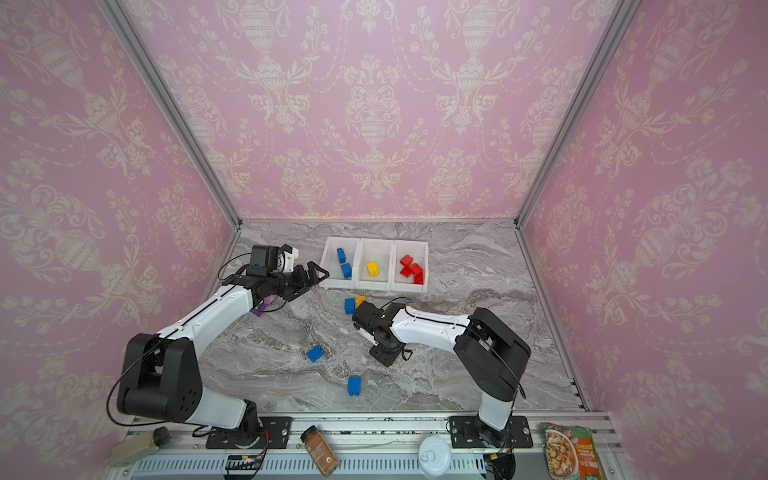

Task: Sort the legos into containers by color
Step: Pick up the lego from the bottom-center of the table.

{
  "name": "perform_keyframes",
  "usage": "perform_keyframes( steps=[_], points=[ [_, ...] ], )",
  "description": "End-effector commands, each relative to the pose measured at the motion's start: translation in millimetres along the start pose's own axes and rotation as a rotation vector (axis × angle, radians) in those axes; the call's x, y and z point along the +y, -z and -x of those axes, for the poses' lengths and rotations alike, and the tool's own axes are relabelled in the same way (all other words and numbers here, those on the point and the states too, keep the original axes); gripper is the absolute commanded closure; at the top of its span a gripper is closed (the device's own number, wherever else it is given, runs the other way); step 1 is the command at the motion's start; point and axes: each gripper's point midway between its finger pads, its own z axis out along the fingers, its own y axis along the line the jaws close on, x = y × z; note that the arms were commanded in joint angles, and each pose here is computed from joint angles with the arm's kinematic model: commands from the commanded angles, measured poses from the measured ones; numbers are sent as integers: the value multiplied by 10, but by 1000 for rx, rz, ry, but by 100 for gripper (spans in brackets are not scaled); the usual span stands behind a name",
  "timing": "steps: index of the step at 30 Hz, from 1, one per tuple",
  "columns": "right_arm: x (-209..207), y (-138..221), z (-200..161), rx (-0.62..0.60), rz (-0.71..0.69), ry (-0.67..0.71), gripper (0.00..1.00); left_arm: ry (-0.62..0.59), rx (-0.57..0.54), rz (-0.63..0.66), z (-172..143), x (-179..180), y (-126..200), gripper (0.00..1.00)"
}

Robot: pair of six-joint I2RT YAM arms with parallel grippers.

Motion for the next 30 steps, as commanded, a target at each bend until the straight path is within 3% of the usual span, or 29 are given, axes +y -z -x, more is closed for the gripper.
perform_keyframes(
  steps=[1,9,12,22,30],
  points=[
    [-27,156,45,-25,-19,-2,78,-31,6,-9,-11,-20,77,1],
    [-111,374,109,-69,-43,-19,78,-32,2,-7,-29,45,64,1],
    [-238,591,293,-142,-51,-55,78,-47,-9,2,-13,51,88,1],
    [-1116,1153,893,-364,-112,-275,78,-47,-3,-18,-21,17,87,1],
    [-1672,1175,1499,-407,-150,-337,78,-43,3,-30,-42,10,77,1]
  ],
)
